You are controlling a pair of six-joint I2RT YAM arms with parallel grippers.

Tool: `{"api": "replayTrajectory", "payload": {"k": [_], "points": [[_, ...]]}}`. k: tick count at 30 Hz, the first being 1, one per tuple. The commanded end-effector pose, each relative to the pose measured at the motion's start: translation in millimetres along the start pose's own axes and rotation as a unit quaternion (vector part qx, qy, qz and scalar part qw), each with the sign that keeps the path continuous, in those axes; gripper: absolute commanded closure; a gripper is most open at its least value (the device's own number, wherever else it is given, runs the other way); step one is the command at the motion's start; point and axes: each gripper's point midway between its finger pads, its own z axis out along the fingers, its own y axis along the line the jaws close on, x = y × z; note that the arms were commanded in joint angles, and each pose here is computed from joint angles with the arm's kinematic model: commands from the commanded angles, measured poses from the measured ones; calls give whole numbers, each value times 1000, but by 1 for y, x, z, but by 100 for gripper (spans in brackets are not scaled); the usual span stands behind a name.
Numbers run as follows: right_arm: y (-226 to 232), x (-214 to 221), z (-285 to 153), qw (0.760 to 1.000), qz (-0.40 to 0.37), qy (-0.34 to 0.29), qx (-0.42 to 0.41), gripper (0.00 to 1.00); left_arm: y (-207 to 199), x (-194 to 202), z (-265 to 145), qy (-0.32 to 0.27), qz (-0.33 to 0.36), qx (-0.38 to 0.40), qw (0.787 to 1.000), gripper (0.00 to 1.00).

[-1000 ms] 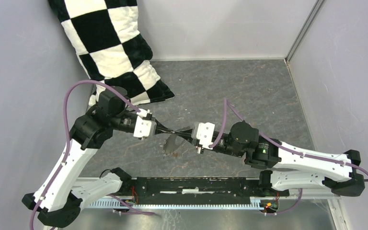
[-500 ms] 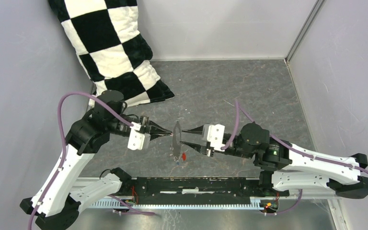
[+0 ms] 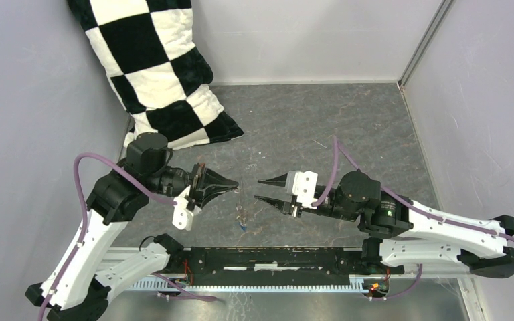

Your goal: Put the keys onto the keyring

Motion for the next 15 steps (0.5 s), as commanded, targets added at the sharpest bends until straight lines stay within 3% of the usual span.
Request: {"api": "replayTrajectory", "payload": {"k": [1,5,9,12,15], "points": [[-6,-23,4,999,6,-31,8,57,8,-13,-1,-21,81,-8,996,98],[-5,-25,7,999,4,-33,5,58,1,-10,-1,-17,110,2,994,98],[-7,-25,6,999,5,-34,10,59,0,-10,-1,-16,92,3,996,98],[-9,-25,5,999,6,-35,17,60,3,-11,-1,-20,53,1,998,98],[-12,-23,3,999,8,-33,26,61,13,-15,1,-30,-41,-21,999,98]]}}
